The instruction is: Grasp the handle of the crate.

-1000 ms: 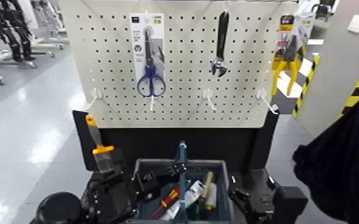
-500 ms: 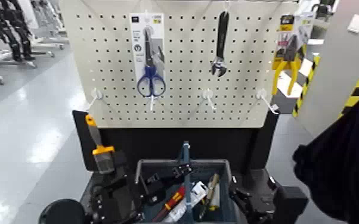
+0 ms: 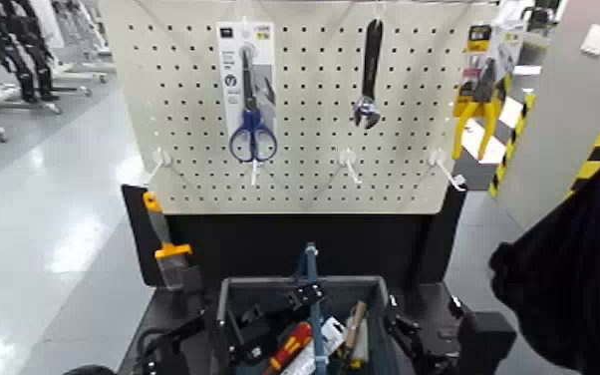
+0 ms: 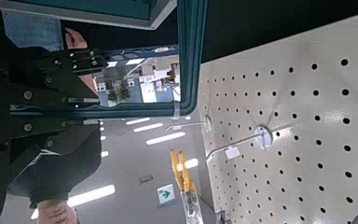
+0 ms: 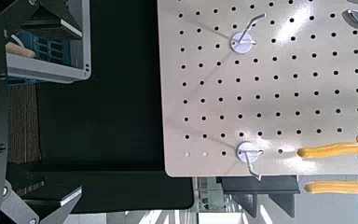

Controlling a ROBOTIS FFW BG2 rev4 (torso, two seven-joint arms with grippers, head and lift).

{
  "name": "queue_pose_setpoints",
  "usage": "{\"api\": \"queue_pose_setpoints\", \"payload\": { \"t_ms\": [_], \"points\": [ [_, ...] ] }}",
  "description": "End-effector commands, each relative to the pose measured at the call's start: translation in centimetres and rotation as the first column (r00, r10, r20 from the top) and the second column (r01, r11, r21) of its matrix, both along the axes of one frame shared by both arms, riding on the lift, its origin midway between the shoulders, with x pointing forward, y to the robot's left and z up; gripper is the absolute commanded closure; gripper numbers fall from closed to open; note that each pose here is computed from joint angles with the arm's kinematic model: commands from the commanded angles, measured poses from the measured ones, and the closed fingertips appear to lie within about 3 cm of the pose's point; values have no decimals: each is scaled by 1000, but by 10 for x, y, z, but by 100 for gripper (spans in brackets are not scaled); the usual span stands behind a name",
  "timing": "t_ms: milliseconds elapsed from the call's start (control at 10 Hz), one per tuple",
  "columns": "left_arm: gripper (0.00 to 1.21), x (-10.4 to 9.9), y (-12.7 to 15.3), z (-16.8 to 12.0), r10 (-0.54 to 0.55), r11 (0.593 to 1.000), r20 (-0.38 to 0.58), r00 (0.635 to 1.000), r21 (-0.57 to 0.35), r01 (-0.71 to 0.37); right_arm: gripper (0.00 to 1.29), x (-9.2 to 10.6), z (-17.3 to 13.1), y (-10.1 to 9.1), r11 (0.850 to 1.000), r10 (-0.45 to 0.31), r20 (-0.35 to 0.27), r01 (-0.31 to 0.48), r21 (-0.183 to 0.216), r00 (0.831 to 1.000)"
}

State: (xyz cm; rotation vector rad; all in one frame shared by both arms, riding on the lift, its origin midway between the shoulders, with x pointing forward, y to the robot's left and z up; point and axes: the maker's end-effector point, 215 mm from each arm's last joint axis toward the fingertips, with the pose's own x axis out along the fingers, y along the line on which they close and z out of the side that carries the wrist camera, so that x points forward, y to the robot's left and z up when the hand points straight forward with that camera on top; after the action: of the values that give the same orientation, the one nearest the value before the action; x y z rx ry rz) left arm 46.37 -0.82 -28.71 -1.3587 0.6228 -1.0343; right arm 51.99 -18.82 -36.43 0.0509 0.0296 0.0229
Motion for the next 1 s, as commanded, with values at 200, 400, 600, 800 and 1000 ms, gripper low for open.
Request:
{"api": "queue_pose_setpoints", "payload": {
  "t_ms": [200, 400, 600, 800, 1000],
  "points": [
    [118, -27, -9, 19, -26, 998, -17, 1000, -59, 25, 14, 1, 2, 0, 1000, 0, 3, 0, -2, 1000],
    [118, -31, -10, 30, -24, 996, -15, 1000, -83, 23, 14, 1, 2, -1, 1000, -1, 4, 1, -4, 1000],
    [118, -33, -12, 31, -29, 995, -24, 999, -98, 26, 14, 1, 5, -2, 1000, -3, 13, 3, -4, 1000],
    [118, -32, -11, 31, -27, 995, -28, 999, -102, 24, 15, 1, 5, -1, 1000, -2, 17, 2, -9, 1000],
    [118, -32, -11, 30, -26, 995, -29, 999, -100, 23, 15, 1, 5, 0, 1000, 0, 18, 0, -13, 1000]
  ]
}}
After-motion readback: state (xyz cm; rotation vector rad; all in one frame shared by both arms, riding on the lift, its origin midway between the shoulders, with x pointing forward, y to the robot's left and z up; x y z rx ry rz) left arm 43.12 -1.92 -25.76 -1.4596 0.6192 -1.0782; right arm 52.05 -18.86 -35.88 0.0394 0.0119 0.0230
